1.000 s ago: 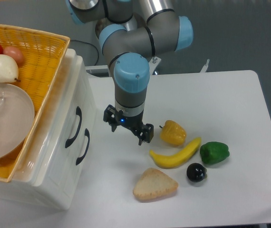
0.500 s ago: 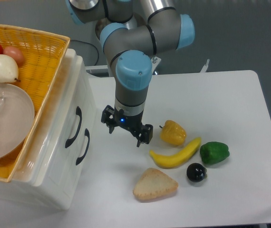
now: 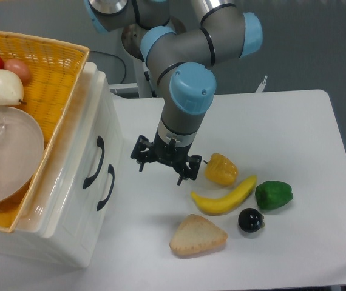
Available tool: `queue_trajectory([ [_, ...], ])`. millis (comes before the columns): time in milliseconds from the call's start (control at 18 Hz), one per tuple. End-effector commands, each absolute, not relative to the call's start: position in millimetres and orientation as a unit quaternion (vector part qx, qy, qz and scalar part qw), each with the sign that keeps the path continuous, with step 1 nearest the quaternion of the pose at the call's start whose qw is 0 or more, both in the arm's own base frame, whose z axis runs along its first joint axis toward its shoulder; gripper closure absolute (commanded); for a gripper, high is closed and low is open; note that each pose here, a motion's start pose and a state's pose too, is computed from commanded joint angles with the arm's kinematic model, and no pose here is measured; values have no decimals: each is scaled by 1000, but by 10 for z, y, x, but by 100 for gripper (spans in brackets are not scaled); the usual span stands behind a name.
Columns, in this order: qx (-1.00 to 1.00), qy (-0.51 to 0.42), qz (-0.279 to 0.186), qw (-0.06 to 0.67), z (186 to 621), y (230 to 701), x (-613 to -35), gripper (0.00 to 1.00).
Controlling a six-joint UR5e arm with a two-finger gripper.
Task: Slide open the top white drawer
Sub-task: 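Move the gripper toward the upper drawer's black handle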
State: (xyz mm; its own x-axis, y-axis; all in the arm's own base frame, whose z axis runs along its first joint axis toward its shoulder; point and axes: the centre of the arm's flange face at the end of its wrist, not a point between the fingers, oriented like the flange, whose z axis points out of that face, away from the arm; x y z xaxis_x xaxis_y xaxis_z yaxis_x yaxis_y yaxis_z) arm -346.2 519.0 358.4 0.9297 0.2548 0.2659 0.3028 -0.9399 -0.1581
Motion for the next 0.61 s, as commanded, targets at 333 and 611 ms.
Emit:
queue_trajectory([
  [333,-977,-140,-128,93,3623,5197,-3370,0],
  [611,-978,-134,-132,91,3660,5247,-3269,0],
])
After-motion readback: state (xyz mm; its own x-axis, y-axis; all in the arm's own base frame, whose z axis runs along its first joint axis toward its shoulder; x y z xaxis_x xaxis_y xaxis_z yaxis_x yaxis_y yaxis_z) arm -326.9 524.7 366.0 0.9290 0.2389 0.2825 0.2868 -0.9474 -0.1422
